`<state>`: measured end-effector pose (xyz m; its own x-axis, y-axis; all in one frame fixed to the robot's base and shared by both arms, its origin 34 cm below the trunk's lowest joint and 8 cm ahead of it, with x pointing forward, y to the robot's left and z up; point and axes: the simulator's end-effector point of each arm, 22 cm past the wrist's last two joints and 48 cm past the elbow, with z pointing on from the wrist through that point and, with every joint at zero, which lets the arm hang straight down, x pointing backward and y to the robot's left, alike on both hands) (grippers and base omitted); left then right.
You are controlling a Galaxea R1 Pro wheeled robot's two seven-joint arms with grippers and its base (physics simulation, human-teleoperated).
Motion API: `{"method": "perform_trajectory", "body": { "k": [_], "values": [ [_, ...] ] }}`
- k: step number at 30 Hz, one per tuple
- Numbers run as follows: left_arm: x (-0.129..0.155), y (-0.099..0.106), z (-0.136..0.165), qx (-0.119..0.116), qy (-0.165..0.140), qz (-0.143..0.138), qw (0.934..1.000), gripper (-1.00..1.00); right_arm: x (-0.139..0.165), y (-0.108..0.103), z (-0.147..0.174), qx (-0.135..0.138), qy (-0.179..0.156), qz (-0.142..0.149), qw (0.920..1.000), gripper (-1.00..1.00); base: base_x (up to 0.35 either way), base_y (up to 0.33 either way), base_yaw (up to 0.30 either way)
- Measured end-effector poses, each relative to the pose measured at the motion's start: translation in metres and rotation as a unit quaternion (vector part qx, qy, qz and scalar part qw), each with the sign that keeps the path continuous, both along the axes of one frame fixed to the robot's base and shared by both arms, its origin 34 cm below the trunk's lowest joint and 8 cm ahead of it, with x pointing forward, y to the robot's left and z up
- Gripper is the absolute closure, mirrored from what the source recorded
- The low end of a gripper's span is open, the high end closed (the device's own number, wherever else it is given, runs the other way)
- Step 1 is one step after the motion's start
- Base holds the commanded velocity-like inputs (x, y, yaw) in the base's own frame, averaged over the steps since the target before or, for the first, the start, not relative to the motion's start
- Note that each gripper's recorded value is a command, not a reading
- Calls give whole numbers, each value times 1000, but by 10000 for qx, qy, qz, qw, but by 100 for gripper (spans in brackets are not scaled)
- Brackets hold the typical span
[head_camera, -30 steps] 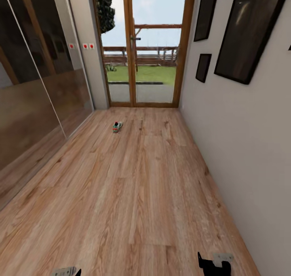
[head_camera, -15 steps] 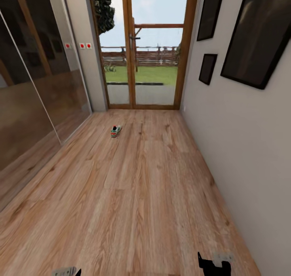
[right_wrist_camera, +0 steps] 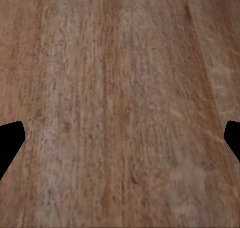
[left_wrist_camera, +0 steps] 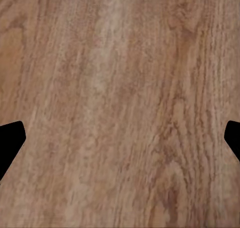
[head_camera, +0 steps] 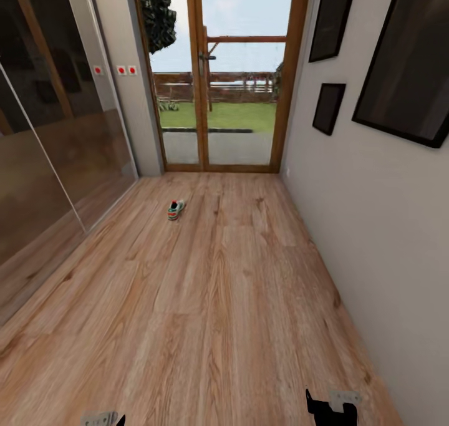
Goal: Pick up the two gym shoes and the two sandals from the corridor floor and place them onto the hallstand (shoe rack) in the corridor, making sure they are on the rack and not on the floor. Arrange them so the two gym shoes are next to each other and the two sandals are next to each other.
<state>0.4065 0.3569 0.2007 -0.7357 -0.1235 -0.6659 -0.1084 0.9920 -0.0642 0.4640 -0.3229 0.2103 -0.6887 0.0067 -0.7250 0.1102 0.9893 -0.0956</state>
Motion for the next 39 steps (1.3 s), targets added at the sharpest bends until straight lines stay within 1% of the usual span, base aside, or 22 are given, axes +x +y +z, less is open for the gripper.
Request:
{"method": "perform_trajectory", "body": {
  "k": [7, 12, 39],
  "values": [
    [0, 0, 0, 0, 0, 0, 10000, -100, 0, 0, 0, 0, 4, 0, 10000, -100, 339, 28, 0],
    [0, 0, 0, 0, -1, 2, 10000, -100, 0, 0, 0, 1, 6, 0, 10000, -100, 328, 120, 0],
    [0, 0, 0, 1, 0, 0, 10000, -100, 0, 0, 0, 0, 7, -2, 10000, -100, 294, 185, 0]
  ]
}}
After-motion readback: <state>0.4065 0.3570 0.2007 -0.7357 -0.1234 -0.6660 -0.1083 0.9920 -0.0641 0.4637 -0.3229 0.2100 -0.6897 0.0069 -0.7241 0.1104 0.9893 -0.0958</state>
